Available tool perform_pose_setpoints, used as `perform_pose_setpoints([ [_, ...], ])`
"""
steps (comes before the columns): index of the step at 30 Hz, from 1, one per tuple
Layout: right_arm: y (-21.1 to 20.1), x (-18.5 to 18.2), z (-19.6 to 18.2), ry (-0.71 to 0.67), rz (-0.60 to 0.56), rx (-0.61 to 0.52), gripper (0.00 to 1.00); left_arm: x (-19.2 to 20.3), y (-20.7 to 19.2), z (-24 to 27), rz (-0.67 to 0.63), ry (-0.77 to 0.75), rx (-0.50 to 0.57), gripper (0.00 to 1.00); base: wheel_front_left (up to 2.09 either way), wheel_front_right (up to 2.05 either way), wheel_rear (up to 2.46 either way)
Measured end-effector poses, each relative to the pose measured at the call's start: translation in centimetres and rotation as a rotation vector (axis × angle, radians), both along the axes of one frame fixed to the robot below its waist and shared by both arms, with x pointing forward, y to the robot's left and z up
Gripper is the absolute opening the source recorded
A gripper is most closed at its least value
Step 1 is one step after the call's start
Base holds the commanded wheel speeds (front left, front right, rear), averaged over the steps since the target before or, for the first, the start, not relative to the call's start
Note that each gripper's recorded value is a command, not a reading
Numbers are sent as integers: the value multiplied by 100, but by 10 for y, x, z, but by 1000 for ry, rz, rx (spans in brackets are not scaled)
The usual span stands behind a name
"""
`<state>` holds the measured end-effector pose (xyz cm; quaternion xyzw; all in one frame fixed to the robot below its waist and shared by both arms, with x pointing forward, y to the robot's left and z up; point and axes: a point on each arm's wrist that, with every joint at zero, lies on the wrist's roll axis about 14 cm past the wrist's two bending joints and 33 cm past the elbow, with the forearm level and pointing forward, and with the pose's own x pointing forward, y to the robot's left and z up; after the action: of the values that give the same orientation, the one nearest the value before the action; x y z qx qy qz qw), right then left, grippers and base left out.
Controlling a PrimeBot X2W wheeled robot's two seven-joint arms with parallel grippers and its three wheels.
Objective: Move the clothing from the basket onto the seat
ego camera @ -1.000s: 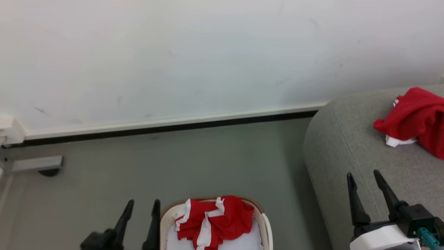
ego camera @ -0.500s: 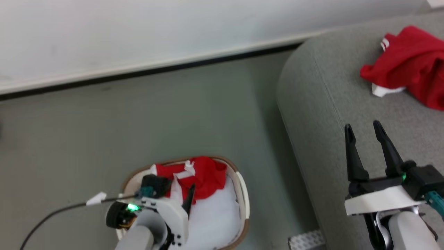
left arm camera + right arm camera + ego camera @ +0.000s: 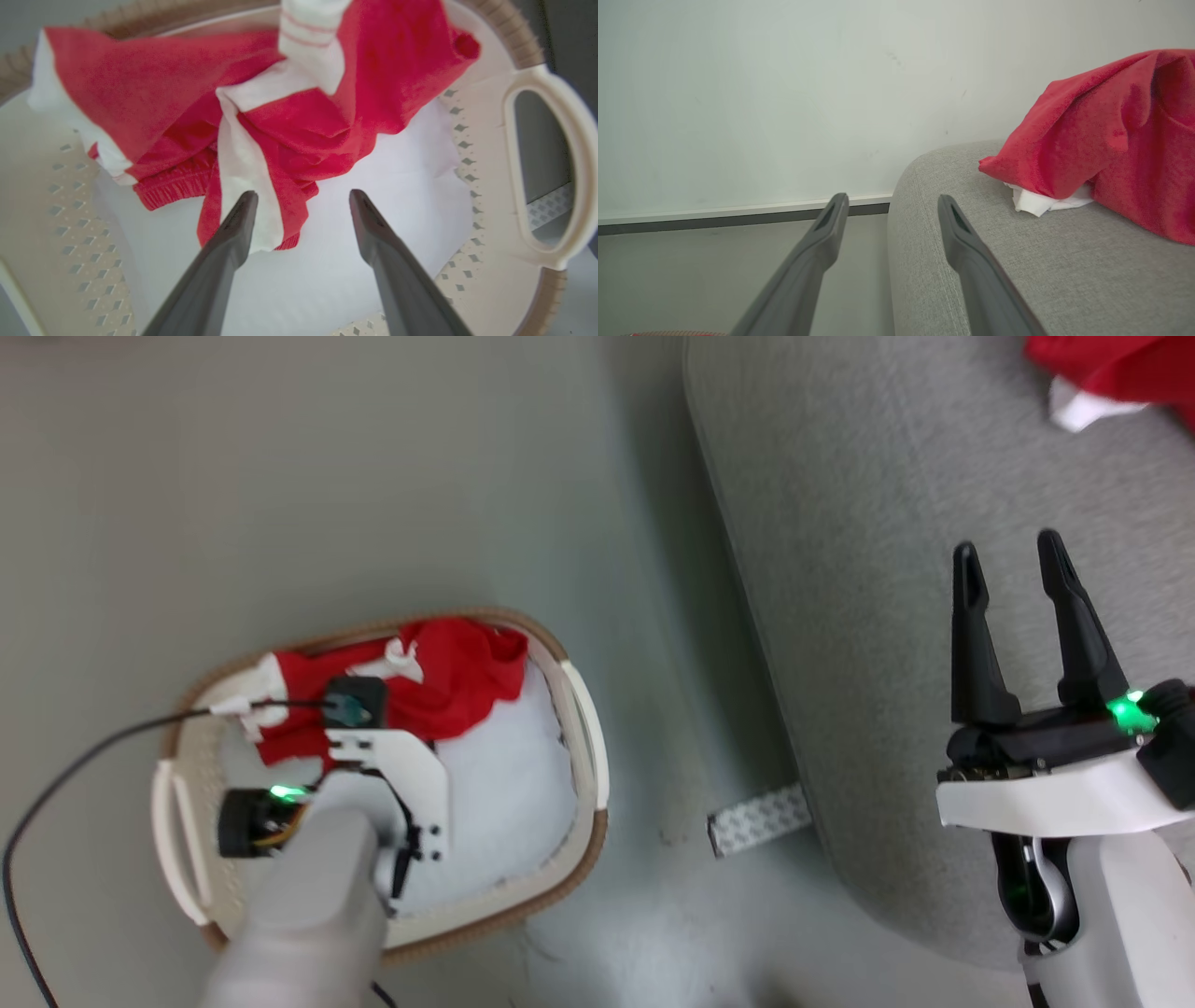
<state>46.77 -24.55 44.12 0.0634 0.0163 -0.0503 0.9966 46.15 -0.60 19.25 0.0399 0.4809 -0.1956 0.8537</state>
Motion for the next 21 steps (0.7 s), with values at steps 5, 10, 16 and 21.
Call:
perform_pose_setpoints([
  [5, 9, 16, -20, 22, 32, 8, 100, 0, 20, -47, -15, 68, 101, 100, 0, 0, 0],
  [10, 10, 21, -42, 59, 39, 10, 100, 2, 30, -79, -22, 100, 149, 100, 0, 0, 0],
  [16, 9, 18, -60, 103, 34, 9, 100, -7, 27, -95, -68, 140, 137, 0, 0, 0, 0],
  [21, 5, 14, -56, 99, 18, 22, 100, 2, 7, -78, -59, 65, 49, 0, 0, 0, 0],
])
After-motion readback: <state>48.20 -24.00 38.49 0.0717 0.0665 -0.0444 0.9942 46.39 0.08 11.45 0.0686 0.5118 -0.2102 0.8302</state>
